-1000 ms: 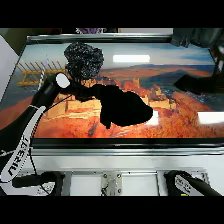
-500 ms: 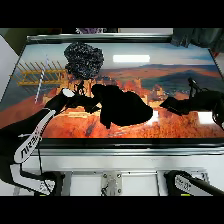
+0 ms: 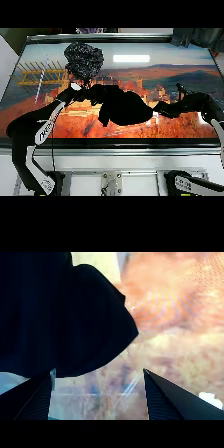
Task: Fold the clothes and pants, and hang the long-sleeved shirts on hangers.
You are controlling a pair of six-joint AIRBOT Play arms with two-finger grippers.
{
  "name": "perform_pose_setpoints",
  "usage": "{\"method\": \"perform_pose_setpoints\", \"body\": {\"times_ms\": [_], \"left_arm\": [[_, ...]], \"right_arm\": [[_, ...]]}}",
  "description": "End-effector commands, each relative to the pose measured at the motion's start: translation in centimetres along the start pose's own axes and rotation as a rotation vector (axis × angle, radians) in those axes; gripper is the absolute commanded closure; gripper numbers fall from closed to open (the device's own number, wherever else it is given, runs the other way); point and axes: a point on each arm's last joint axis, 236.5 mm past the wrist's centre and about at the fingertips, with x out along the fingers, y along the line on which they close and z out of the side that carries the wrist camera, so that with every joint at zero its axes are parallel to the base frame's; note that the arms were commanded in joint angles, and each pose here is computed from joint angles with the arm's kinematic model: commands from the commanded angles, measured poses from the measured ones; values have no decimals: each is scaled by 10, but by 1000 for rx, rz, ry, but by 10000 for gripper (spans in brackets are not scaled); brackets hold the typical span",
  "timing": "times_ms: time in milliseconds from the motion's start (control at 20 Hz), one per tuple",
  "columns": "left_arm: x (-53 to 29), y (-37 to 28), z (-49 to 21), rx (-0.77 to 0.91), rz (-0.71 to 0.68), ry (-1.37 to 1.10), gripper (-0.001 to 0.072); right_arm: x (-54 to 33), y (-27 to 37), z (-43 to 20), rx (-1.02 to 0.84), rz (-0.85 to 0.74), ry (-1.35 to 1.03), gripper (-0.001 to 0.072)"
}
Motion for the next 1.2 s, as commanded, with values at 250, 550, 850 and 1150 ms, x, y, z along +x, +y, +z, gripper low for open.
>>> {"method": "perform_pose_setpoints", "body": {"times_ms": [250, 550, 850, 1150], "left_arm": [[-40, -29, 18, 89, -59, 49, 682], [-194, -151, 33, 445, -110, -160, 683], [-426, -313, -89, 924, -251, -592, 682], [-475, -289, -128, 958, -139, -829, 682]], "right_arm": [[75, 19, -5, -21, -1, 30, 247], [-18, 55, 60, -178, 0, -201, 685], [-355, 203, 67, -545, 34, -935, 685], [-457, 243, -38, -627, 51, -1159, 685]]}}
